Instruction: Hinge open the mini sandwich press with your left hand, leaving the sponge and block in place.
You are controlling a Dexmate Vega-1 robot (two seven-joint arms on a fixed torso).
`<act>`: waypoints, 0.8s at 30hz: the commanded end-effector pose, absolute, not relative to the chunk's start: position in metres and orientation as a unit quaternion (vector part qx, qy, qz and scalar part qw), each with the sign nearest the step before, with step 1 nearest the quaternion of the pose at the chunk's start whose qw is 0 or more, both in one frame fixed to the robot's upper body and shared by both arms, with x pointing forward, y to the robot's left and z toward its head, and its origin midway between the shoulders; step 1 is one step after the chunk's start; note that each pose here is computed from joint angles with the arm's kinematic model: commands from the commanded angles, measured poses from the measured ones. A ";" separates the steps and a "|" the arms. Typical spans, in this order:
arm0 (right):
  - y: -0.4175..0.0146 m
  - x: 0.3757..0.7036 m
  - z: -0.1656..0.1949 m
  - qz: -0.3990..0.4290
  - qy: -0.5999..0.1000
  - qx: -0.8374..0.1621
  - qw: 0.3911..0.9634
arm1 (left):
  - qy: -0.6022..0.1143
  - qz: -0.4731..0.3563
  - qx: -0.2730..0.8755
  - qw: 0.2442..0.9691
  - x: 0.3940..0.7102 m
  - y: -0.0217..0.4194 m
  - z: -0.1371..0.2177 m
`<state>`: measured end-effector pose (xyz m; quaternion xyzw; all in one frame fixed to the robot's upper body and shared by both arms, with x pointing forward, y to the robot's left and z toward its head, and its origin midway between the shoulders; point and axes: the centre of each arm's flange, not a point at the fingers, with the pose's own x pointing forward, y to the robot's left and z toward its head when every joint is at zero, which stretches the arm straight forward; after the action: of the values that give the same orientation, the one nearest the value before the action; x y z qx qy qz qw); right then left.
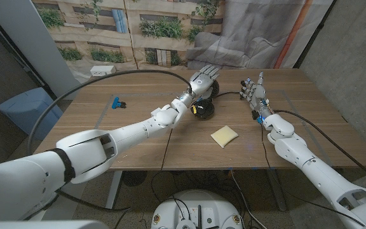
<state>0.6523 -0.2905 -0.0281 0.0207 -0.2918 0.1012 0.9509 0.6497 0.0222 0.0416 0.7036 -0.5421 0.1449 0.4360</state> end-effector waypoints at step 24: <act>-0.290 0.652 -0.028 0.101 -0.292 0.021 0.951 | -0.539 0.152 0.701 0.441 0.641 0.030 0.048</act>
<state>0.6523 -0.2902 -0.0280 0.0207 -0.2920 0.1015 0.9508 0.6498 0.0200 0.0472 0.7019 -0.5432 0.1473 0.4366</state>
